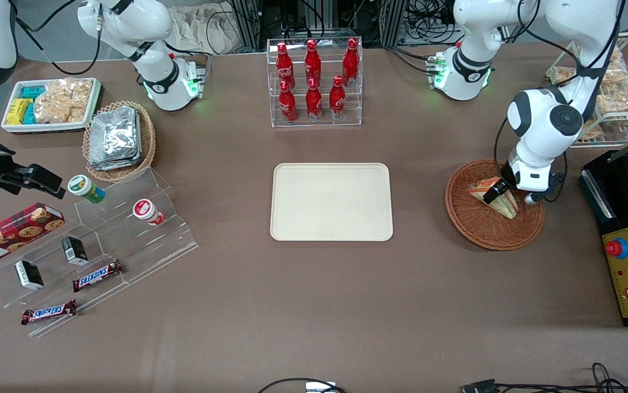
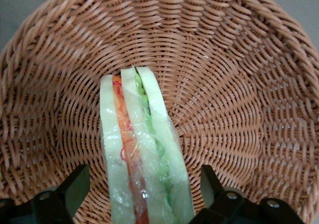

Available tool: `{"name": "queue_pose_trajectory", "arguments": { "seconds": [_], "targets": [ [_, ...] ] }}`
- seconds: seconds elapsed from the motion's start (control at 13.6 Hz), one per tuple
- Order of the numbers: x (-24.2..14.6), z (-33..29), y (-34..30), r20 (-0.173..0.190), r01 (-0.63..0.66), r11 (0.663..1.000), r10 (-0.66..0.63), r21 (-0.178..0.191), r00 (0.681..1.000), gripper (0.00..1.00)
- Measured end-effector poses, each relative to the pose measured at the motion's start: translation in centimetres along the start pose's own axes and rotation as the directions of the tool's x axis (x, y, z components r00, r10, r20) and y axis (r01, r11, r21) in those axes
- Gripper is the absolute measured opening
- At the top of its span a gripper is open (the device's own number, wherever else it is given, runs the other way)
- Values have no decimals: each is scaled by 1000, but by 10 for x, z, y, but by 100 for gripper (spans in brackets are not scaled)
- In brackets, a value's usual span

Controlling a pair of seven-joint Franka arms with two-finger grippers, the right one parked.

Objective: Place sandwich from basket to tray
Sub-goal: 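Lower the left gripper and close it on the sandwich, then lift the sandwich out of the basket with the left gripper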

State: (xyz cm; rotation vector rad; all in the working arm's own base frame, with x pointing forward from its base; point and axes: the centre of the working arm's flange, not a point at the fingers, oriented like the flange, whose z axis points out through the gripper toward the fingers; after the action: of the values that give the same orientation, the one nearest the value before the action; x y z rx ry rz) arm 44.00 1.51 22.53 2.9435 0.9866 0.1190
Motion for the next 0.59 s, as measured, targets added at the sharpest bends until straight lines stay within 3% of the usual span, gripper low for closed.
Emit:
{"name": "queue_pose_trajectory", "arguments": {
  "seconds": [0.29, 0.59],
  "targets": [
    [-1, -1, 2, -2, -1, 1000, 1, -2, 1000, 51],
    [1, -13, 8, -15, -66, 998, 66, -9, 998, 29]
  ]
}}
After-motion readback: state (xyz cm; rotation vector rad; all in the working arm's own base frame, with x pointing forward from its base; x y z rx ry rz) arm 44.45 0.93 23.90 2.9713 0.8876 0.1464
